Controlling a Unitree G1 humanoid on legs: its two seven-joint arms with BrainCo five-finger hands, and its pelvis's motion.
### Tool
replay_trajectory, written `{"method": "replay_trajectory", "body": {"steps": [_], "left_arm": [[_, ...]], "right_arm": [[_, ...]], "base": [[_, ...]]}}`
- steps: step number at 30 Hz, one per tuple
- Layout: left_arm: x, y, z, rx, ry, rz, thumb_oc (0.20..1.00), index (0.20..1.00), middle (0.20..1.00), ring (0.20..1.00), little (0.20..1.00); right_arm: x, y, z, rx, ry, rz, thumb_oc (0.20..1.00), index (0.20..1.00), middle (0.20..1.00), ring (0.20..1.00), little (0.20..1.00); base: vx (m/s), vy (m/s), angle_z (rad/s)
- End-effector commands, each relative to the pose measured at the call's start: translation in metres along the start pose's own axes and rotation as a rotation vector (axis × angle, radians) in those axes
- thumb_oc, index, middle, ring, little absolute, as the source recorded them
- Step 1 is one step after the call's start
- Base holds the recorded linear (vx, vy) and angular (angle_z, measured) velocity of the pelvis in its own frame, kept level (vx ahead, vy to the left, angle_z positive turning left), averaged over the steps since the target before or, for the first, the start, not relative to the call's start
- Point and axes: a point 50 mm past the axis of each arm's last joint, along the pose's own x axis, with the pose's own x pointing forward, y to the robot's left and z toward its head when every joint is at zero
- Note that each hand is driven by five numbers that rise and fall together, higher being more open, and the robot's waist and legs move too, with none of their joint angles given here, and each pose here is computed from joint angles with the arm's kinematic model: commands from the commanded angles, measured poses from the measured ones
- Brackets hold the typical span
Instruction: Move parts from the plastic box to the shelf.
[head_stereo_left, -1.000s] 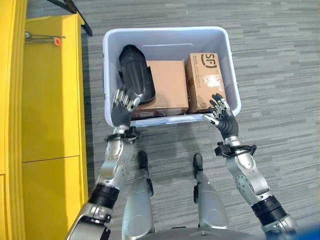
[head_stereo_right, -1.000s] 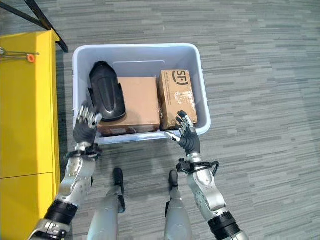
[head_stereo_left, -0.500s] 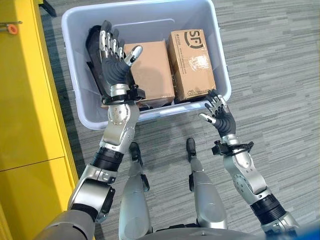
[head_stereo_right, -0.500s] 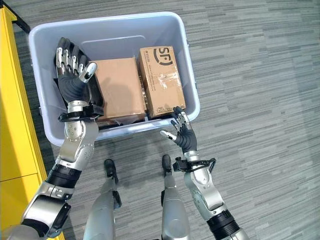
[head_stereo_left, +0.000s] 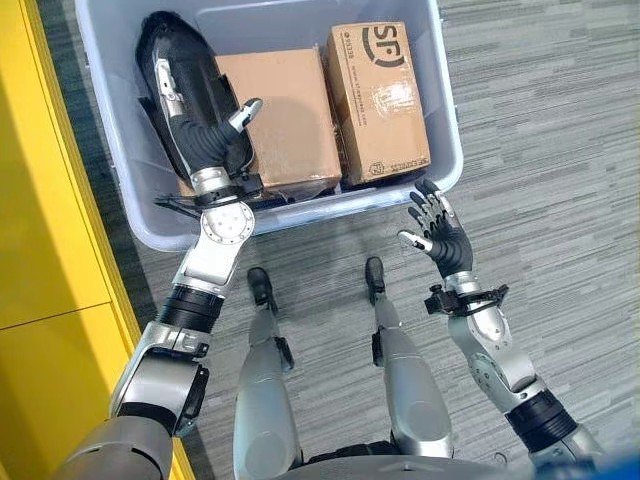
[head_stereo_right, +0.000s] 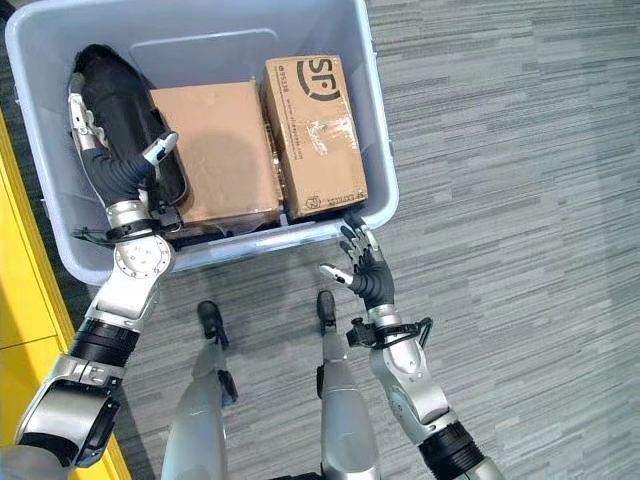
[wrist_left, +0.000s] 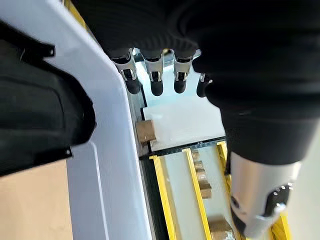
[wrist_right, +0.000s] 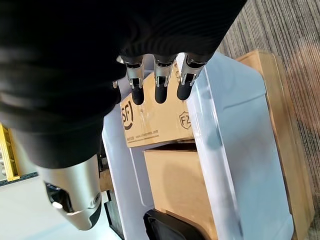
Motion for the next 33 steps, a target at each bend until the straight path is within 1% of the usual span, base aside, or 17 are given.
{"method": "replay_trajectory", "body": {"steps": [1, 6, 8, 19, 29, 33], "left_arm": [[0.015, 0.018, 0.025, 0.049, -0.188, 0.063, 1.0, 1.0, 1.0, 1.0, 1.0], [0.005, 0.024, 0.032, 0.046, -0.226, 0.08, 1.0, 1.0, 1.0, 1.0, 1.0], [0.001, 0.025, 0.031, 0.03, -0.213, 0.082, 1.0, 1.0, 1.0, 1.0, 1.0], [-0.003, 0.026, 0.029, 0.033, -0.2, 0.095, 1.0, 1.0, 1.0, 1.0, 1.0], [-0.007, 0.029, 0.018, 0.035, -0.135, 0.104, 1.0, 1.0, 1.0, 1.0, 1.0], [-0.008, 0.029, 0.008, 0.027, -0.077, 0.117, 1.0, 1.0, 1.0, 1.0, 1.0]], "right_arm": [[0.004, -0.004, 0.03, 0.021, -0.166, -0.005, 1.0, 1.0, 1.0, 1.0, 1.0], [0.004, -0.005, 0.03, 0.02, -0.162, -0.01, 1.0, 1.0, 1.0, 1.0, 1.0], [0.004, -0.005, 0.03, 0.016, -0.159, -0.013, 1.0, 1.0, 1.0, 1.0, 1.0], [0.002, -0.007, 0.031, 0.008, -0.165, -0.028, 1.0, 1.0, 1.0, 1.0, 1.0], [0.002, -0.01, 0.034, 0.006, -0.173, -0.041, 1.0, 1.0, 1.0, 1.0, 1.0], [0.001, -0.01, 0.034, 0.008, -0.175, -0.046, 1.0, 1.0, 1.0, 1.0, 1.0]], "base": [[0.0, 0.0, 0.0], [0.0, 0.0, 0.0], [0.0, 0.0, 0.0], [0.0, -0.001, 0.03], [0.0, 0.0, 0.01], [0.0, 0.0, 0.0]]}}
